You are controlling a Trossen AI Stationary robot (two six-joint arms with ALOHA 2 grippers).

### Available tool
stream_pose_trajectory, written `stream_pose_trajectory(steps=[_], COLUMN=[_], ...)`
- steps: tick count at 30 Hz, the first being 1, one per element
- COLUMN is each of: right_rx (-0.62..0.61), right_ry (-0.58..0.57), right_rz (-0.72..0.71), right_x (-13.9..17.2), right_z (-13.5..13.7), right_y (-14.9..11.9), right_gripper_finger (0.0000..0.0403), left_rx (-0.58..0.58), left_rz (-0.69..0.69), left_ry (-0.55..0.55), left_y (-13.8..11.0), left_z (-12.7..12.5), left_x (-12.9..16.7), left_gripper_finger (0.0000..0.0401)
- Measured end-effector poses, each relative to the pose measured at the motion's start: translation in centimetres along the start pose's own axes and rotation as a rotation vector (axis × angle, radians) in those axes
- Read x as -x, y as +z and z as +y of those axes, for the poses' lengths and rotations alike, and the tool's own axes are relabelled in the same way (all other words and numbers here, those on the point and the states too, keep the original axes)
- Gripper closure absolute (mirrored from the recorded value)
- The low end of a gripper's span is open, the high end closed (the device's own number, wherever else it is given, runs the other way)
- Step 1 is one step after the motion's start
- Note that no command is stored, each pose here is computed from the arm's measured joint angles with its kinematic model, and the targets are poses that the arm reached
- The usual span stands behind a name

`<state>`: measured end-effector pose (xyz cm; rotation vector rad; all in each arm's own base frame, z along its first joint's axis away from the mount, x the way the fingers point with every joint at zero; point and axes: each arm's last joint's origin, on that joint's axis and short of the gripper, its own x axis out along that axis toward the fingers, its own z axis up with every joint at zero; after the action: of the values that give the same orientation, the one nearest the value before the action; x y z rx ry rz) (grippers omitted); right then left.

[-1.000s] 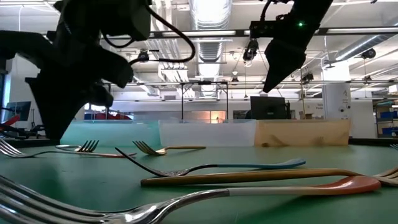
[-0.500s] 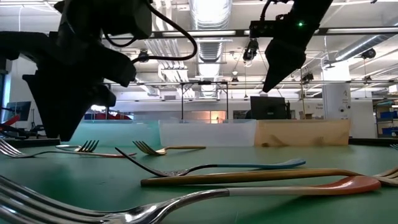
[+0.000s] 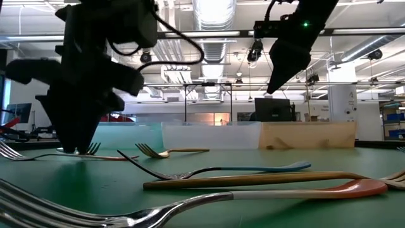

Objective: Sort silverware by color (type)
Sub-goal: Put the orange fork into the white bin

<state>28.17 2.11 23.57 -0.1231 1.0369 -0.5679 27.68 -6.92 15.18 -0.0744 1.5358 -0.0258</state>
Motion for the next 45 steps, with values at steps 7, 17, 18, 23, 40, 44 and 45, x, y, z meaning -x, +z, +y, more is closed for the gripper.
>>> stream_pose_trajectory(steps=[7, 17, 18, 23, 40, 44, 45], right_rx=[-0.002, -0.004, -0.005, -0.012, -0.015, -0.015, -0.015], right_ry=[0.001, 0.002, 0.002, 0.006, 0.007, 0.007, 0.007], right_rz=[-0.001, -0.005, -0.007, -0.016, -0.021, -0.021, -0.021], right_x=[0.0, 0.0, 0.0, 0.0, 0.0, 0.0, 0.0], right_z=[0.0, 0.0, 0.0, 0.1, 0.1, 0.1, 0.1], right_y=[0.0, 0.1, 0.1, 0.2, 0.2, 0.2, 0.2], right_gripper_finger=[0.0271, 0.0271, 0.0271, 0.0271, 0.0271, 0.0271, 0.0271], left_rx=[0.001, 0.019, 0.026, 0.057, 0.069, 0.059, 0.059], left_rz=[0.062, 0.072, 0.072, 0.076, 0.033, 0.066, 0.074], left_ry=[0.057, 0.05, 0.049, 0.045, 0.022, 0.044, 0.06], left_y=[-0.4, -0.4, -0.4, -0.4, 2.0, 1.8, 1.7], left_z=[0.3, 0.3, 0.3, 0.3, -0.8, -0.7, -0.6], left_x=[-2.0, -2.4, -2.4, -2.4, 2.7, 3.1, 3.3], left_gripper_finger=[0.0284, 0.039, 0.0393, 0.0399, 0.0401, 0.0401, 0.0401])
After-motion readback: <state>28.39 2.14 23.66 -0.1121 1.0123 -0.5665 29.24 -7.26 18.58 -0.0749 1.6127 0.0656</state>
